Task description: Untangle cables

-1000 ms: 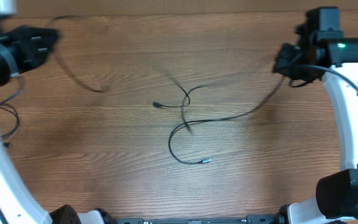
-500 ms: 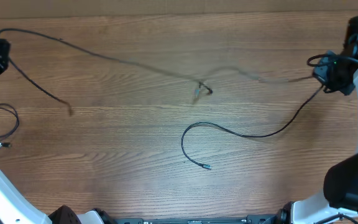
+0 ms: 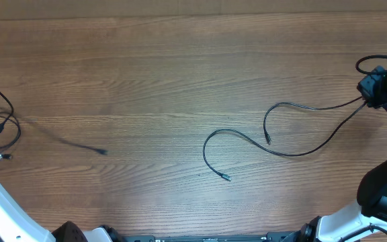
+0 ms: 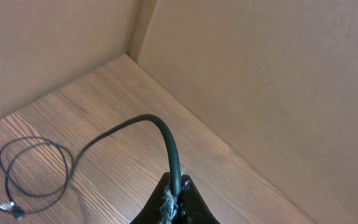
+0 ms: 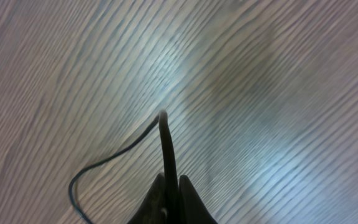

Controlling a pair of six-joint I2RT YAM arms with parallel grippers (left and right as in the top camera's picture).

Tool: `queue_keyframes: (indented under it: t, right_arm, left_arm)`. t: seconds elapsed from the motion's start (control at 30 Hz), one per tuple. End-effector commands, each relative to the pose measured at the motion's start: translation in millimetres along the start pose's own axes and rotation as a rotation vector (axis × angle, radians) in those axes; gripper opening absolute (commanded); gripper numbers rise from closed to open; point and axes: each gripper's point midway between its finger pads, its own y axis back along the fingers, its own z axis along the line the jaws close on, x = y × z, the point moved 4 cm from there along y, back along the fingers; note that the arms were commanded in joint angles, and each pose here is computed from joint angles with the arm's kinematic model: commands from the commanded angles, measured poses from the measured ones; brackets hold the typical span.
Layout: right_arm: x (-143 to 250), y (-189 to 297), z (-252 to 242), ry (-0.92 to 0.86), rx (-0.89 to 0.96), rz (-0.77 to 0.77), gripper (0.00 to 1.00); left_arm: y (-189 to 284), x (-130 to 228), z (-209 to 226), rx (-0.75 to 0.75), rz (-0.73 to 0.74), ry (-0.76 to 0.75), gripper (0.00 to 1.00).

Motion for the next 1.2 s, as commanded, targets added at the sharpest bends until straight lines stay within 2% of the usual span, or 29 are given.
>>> queue_keyframes:
  t: [0.0,0.13,0.17,0.2,0.23,0.27,0.3,0.43,0.6,0.9,1.17]
  right_arm:
    - [11,2,23,0.063,-0.09,0.039,0.04]
    - [26,4,48,0.165,-0.144,0.064,0.04]
    - [31,4,55,0.203,-0.157,0.07,0.04]
    - [36,5,62,0.24,-0.172,0.077,0.04]
    - [42,6,69,0.29,-0.188,0.083,0.04]
    - [48,6,77,0.33,-0.197,0.088,0.04]
    - [55,7,85,0.374,-0.205,0.091,0.04]
    - [76,10,109,0.457,-0.241,0.1,0.04]
    - [112,28,157,0.628,-0.479,0.153,0.04]
    - [174,100,217,0.841,-0.789,0.181,0.04]
    - [219,136,248,0.865,-0.904,0.223,0.04]
  left_arm:
    - [-25,2,-1,-0.019,0.03,-0.058,0.04]
    - [-63,24,-22,0.064,0.127,-0.22,0.04]
    - [-73,28,-27,0.07,0.136,-0.261,0.06]
    - [-81,30,-30,0.066,0.138,-0.279,0.17]
    - [-88,32,-32,0.061,0.142,-0.287,0.41]
    - [-97,36,-32,0.053,0.153,-0.289,0.79]
    - [-103,39,-30,0.042,0.166,-0.28,1.0]
    - [-112,55,-23,0.018,0.244,-0.246,1.0]
    - [-98,79,-28,0.017,0.361,-0.167,1.0]
    - [-50,132,-99,0.454,0.632,-0.173,1.0]
    - [-10,185,-151,0.703,0.803,-0.352,0.97]
